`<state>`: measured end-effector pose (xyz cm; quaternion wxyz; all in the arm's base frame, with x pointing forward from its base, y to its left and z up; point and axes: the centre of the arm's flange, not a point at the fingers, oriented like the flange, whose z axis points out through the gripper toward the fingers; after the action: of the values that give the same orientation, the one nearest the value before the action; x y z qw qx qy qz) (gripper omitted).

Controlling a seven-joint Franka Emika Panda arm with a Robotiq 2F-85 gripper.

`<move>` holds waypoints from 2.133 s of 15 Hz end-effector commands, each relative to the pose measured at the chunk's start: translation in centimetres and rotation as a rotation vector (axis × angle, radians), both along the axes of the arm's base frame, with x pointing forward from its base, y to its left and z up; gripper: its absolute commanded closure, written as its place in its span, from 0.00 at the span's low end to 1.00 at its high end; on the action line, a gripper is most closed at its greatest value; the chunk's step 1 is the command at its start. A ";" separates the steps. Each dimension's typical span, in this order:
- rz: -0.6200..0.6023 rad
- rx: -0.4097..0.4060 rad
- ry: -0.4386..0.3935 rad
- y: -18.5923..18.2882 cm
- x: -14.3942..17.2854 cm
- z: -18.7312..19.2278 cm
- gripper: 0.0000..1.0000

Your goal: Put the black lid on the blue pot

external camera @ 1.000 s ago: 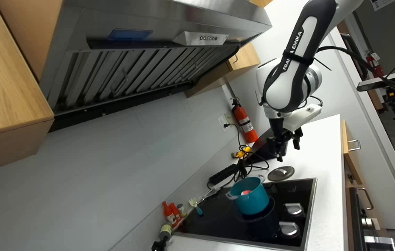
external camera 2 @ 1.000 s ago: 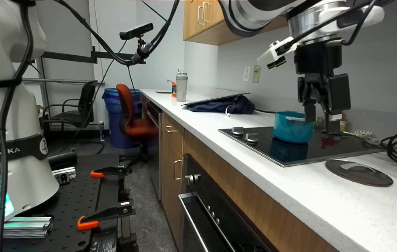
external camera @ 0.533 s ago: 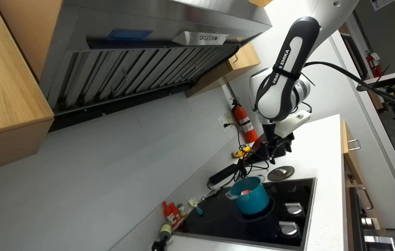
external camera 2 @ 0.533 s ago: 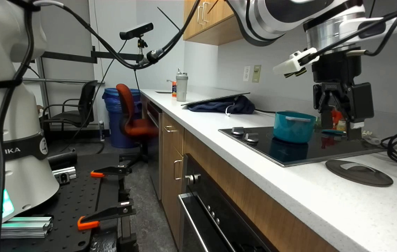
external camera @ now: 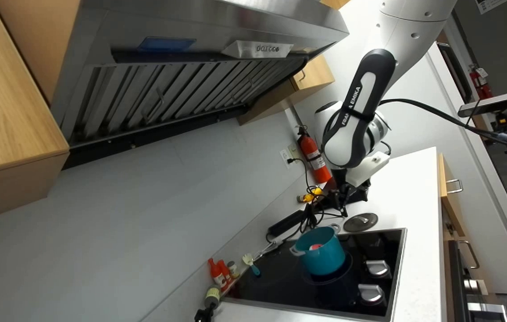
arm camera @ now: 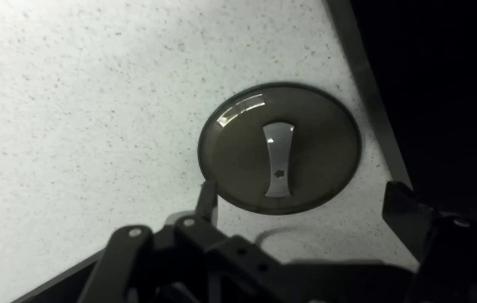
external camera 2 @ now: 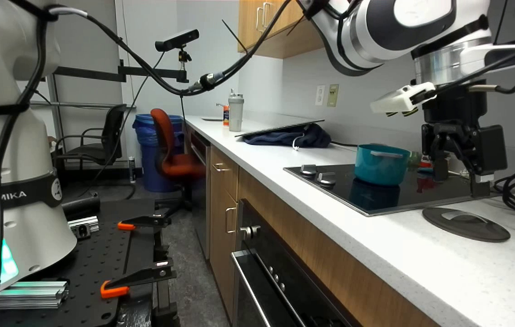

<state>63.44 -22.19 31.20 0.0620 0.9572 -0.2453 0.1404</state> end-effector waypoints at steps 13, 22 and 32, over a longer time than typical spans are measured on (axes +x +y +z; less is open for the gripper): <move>-0.029 -0.017 0.030 -2.4 3.1 -3.4 0.32; -0.038 -0.022 0.025 -2.7 3.1 -3.1 0.99; -0.032 -0.035 -0.004 -1.3 0.9 -0.4 0.96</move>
<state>65.59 -24.56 28.84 0.0798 0.9547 -0.2507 0.1392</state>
